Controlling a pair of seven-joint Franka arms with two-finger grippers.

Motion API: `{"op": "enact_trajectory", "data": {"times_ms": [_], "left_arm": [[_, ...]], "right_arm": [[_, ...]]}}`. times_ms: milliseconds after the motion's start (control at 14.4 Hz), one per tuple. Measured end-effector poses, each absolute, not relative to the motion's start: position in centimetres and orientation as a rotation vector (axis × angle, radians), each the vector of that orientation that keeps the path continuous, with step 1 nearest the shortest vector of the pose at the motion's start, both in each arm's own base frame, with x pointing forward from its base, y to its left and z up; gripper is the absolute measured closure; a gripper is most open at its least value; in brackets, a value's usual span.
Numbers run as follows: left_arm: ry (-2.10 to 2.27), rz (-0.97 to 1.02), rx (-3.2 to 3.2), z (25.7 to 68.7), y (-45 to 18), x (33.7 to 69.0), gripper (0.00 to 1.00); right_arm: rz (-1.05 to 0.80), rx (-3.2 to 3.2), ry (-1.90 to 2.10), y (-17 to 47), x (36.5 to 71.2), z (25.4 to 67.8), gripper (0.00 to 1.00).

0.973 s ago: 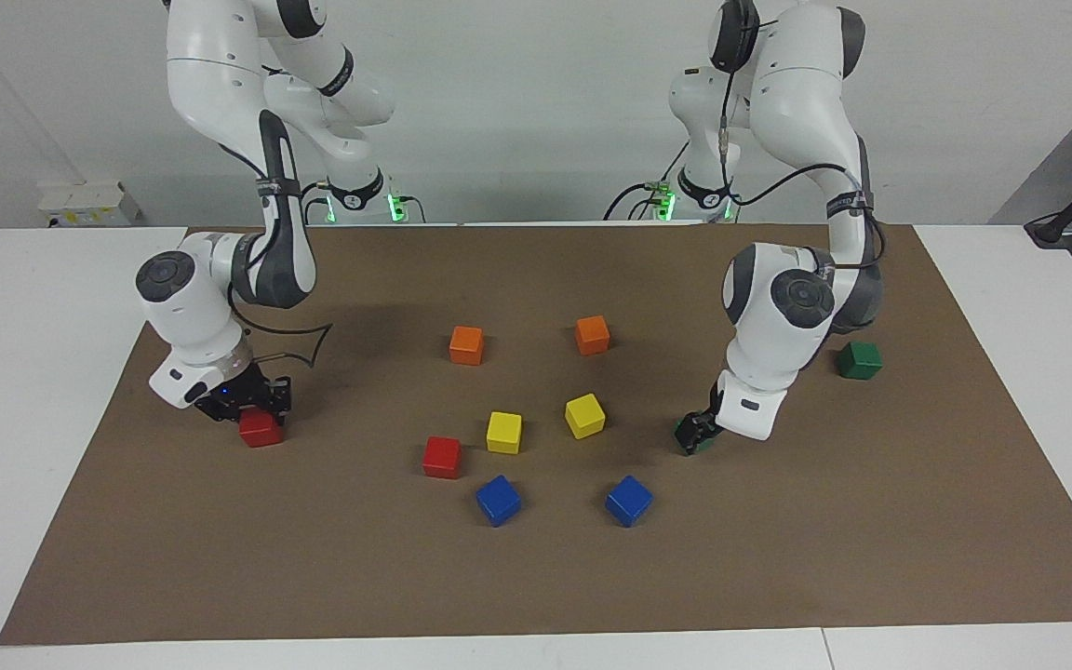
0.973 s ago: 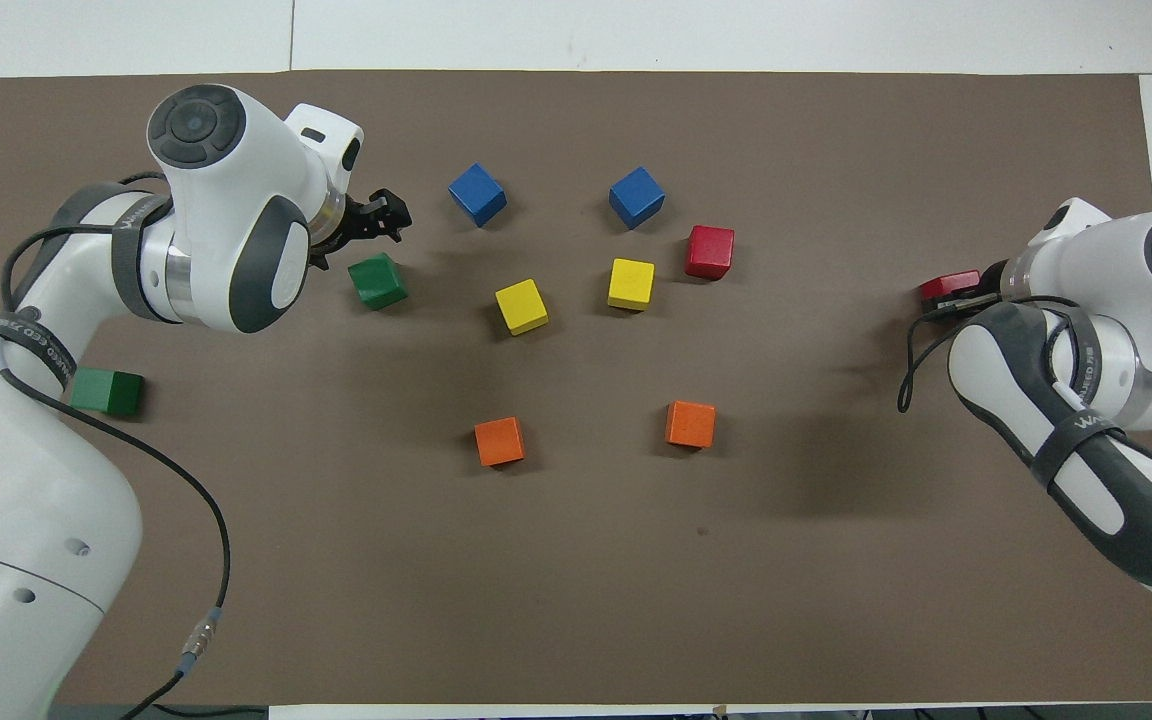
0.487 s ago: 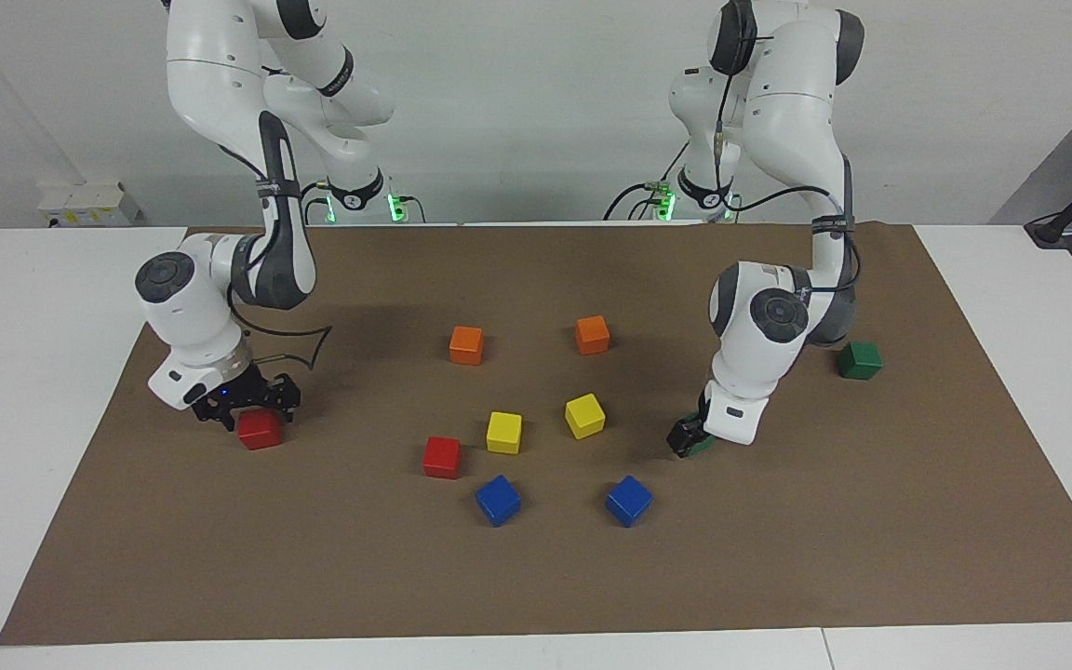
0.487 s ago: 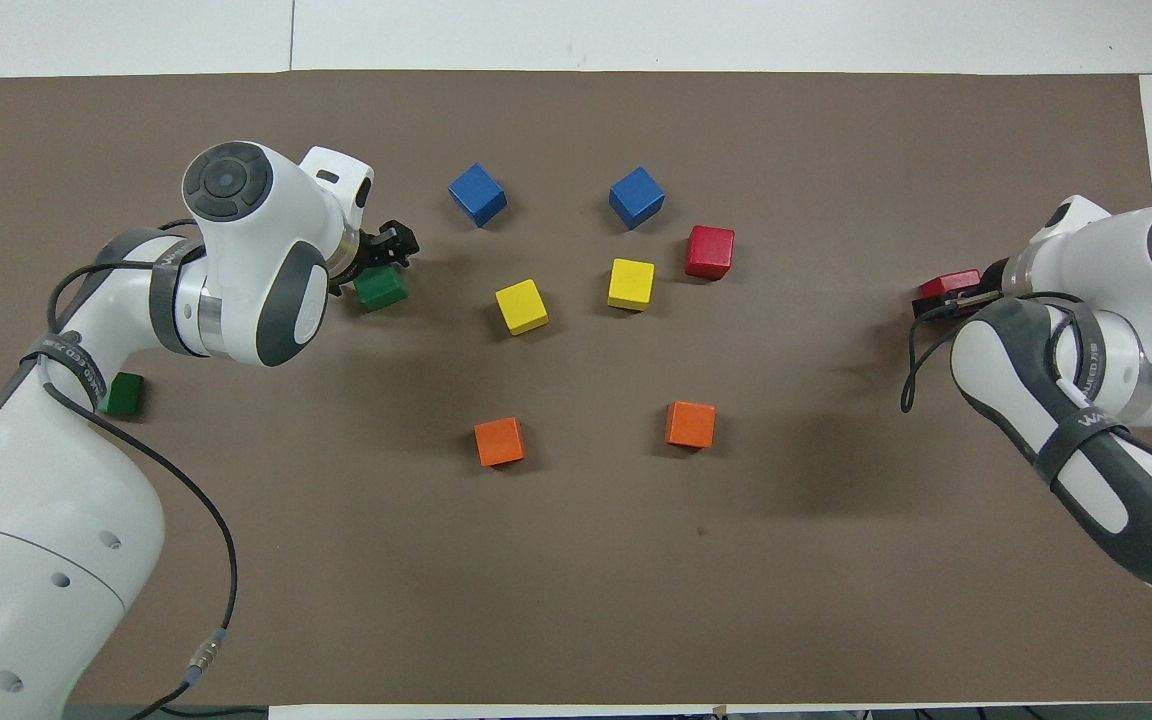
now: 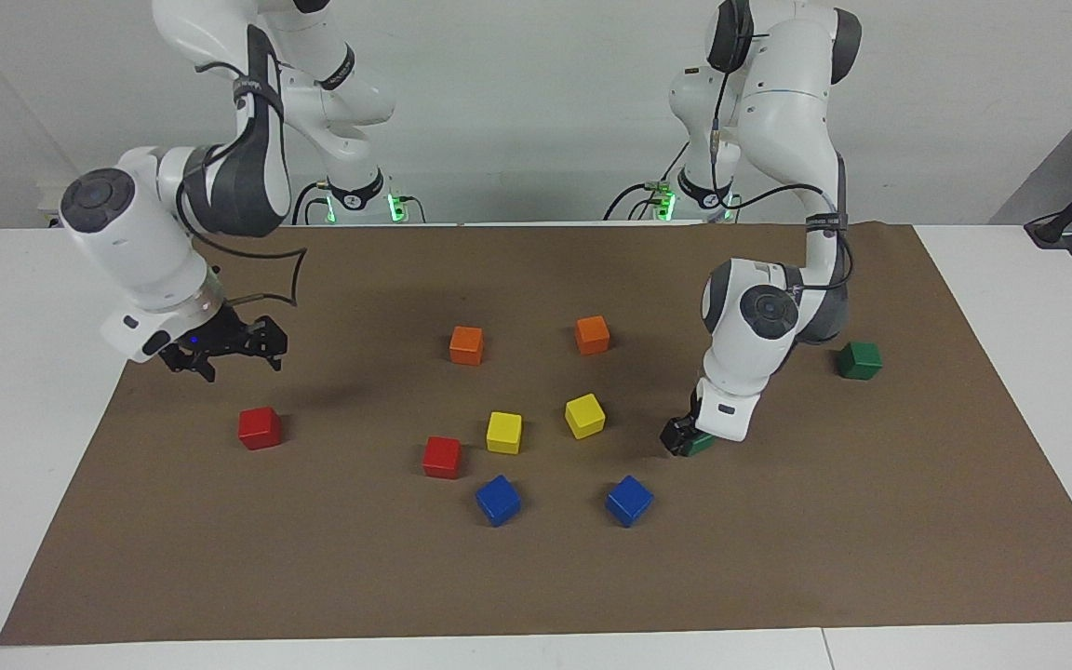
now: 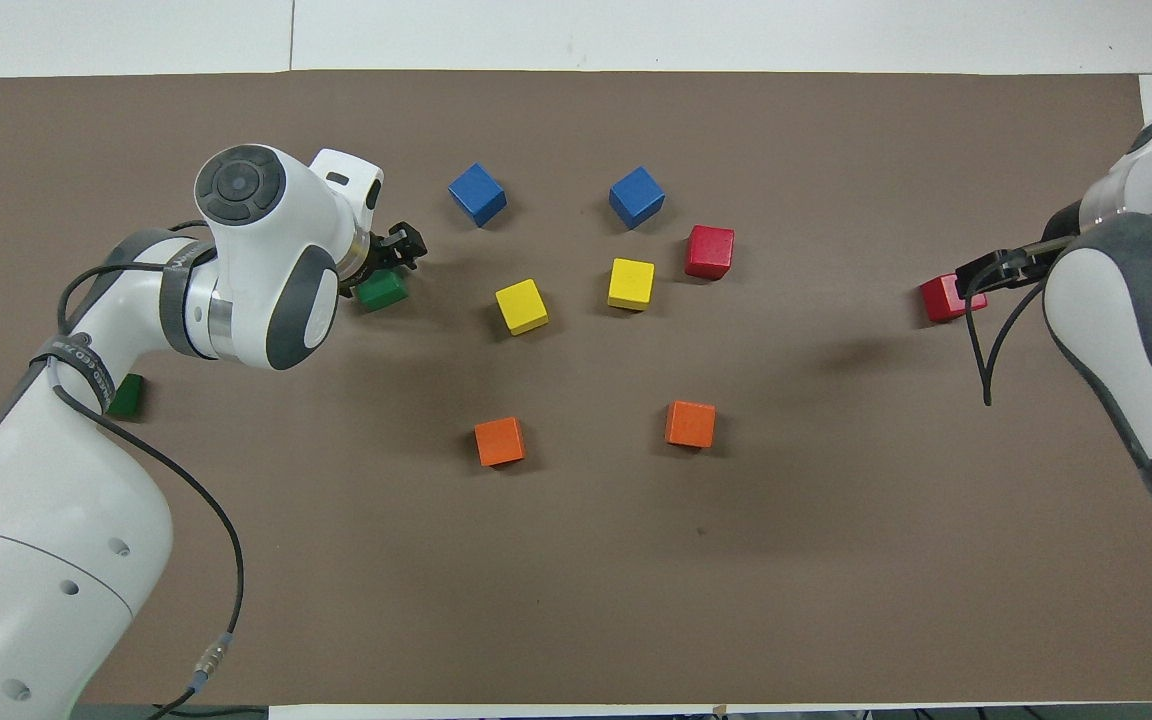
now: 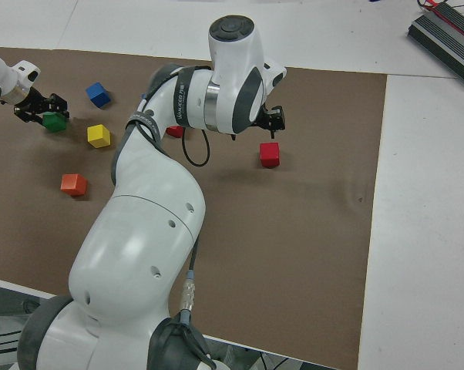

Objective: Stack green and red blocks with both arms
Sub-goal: 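Grasp second green with the left gripper while the right gripper grasps red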

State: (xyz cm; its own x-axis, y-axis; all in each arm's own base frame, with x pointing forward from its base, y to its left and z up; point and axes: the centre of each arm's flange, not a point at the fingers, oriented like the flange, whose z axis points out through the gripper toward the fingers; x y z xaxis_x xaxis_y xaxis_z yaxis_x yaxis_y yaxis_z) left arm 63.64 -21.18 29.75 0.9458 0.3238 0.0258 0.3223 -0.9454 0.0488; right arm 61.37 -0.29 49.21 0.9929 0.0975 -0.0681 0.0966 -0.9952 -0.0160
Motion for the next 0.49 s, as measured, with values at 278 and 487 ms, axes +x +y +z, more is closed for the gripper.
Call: {"op": "enact_trajectory", "data": {"times_ms": [278, 487], "left_arm": [[0.483, 0.046, 3.084, 29.5, -21.4, 62.8, 0.45], [0.490, 0.048, 3.084, 29.6, -21.1, 62.8, 0.45]], "right_arm": [[0.125, -3.153, 0.008, 10.5, 63.0, 52.4, 0.00], [0.082, -3.158, 0.111, 15.6, 64.4, 50.8, 0.00]]}}
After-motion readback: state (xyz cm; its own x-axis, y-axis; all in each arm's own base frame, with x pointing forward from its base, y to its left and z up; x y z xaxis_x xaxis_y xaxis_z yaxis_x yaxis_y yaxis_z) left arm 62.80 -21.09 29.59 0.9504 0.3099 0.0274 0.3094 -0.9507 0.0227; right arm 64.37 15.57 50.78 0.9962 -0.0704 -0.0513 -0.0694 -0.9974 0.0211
